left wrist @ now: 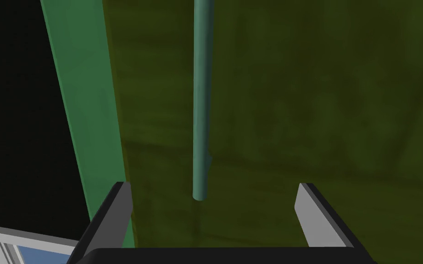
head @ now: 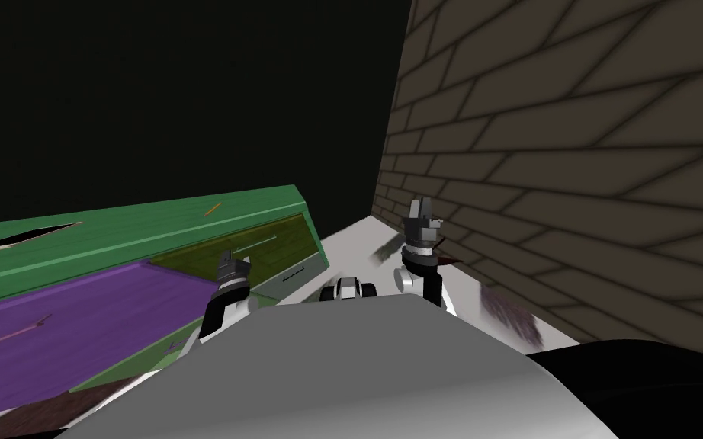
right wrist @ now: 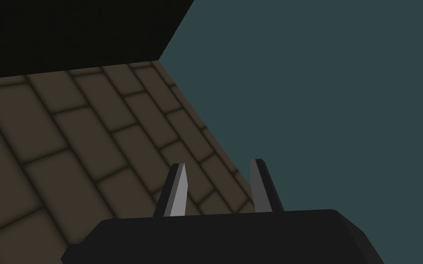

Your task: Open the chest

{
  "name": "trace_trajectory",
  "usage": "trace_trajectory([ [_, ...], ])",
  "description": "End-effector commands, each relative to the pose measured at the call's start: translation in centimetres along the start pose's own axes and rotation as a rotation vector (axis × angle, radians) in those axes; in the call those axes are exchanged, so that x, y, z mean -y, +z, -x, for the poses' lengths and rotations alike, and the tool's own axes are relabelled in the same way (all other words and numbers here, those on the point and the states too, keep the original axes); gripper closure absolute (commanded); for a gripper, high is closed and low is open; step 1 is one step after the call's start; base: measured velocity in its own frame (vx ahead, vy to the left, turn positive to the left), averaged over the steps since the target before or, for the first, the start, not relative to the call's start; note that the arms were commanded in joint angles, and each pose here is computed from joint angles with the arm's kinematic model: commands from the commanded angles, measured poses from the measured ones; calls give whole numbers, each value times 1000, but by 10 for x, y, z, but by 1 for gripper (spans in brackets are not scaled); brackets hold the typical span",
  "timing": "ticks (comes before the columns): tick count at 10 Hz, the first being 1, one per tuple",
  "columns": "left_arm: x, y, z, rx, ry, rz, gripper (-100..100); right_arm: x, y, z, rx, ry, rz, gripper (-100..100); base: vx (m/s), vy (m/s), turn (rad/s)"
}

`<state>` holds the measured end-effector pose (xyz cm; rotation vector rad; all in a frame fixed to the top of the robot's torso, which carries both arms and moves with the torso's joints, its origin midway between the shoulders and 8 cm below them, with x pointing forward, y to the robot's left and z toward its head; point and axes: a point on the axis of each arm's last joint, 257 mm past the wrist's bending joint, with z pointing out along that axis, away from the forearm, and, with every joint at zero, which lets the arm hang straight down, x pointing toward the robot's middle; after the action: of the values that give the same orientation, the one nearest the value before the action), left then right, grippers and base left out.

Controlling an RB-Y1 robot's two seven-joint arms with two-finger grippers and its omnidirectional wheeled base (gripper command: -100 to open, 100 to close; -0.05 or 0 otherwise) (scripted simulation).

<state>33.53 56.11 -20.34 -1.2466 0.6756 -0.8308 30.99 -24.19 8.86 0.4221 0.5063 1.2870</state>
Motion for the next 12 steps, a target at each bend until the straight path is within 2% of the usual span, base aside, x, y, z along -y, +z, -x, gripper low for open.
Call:
trace_trajectory([
  [1,2,-2,0,-2,-1,-1,100,0,0,0,0,0,0,0,-47,-36,11],
  [5,5,-4,1,-5,-2,-2,100,0,0,0,0,1,0,0,-141,-103,13],
  [6,7,-1,3,0,1,-2,-100,0,0,0,0,0,0,0,86,-10,-18],
  [9,10,3,6,6,5,-1,-100,0,0,0,0,0,0,0,190,21,-10],
  [12,15,4,8,6,4,-5,-100,0,0,0,0,0,0,0,74,17,-10],
])
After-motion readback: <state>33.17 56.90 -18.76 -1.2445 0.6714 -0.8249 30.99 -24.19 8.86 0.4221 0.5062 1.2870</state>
